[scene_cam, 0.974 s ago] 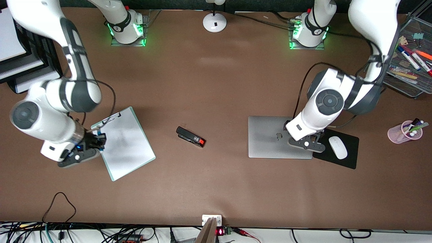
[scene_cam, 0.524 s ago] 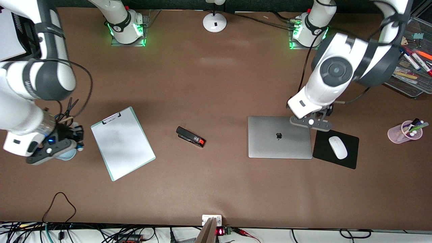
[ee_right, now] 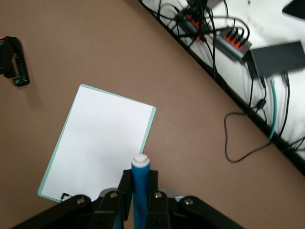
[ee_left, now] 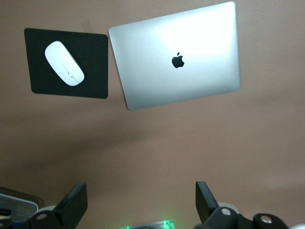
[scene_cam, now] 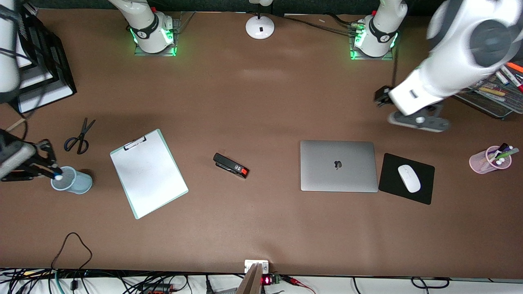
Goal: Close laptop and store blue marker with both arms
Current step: 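Lift the marker with the right gripper while the left gripper withdraws, then carry the blue marker with the right gripper over the light blue cup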
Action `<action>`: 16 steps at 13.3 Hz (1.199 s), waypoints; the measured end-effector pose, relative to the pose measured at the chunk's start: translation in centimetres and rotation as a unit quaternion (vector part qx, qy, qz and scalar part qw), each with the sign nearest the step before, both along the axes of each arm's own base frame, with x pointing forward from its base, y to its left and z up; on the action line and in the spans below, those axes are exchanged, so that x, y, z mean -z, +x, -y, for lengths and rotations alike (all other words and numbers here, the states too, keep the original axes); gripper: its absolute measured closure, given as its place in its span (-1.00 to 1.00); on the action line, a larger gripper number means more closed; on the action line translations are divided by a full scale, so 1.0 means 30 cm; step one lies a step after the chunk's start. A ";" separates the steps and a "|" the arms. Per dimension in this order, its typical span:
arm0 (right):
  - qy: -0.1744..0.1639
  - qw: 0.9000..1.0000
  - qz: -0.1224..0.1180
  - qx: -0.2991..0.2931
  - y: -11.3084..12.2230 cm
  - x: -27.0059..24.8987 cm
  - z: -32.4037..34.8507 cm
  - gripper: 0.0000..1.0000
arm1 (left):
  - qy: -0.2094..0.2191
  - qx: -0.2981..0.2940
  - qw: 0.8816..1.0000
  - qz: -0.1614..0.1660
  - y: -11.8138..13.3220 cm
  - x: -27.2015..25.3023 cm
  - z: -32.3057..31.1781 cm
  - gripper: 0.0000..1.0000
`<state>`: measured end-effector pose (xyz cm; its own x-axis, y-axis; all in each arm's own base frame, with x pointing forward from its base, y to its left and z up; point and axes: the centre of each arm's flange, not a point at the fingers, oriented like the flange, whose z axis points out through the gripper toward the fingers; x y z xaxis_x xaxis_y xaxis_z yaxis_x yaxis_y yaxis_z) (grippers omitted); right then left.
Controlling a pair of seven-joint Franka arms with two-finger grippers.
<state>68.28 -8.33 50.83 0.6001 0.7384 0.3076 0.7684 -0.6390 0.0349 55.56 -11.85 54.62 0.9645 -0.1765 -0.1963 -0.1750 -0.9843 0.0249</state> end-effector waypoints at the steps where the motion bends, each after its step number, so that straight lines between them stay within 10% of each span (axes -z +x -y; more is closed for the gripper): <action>1: 0.009 0.999 0.009 -0.029 -0.009 -0.011 0.047 0.67 | -0.009 -0.013 1.000 0.003 0.001 -0.045 -0.079 -1.00; 8: 0.056 0.980 0.026 -0.188 -0.095 0.022 0.283 0.67 | -0.013 -0.068 0.996 0.063 -0.026 -0.174 -0.314 -1.00; 16: 0.200 0.941 0.058 -0.265 -0.164 0.219 0.456 0.67 | 0.018 -0.064 0.994 0.084 -0.095 -0.151 -0.341 -1.00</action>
<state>63.37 -22.01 44.25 0.1249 0.7355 0.6659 0.9890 -0.1458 -0.0245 52.71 -1.61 59.14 0.9984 -0.0461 -0.0338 -0.0471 -0.9984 -0.0302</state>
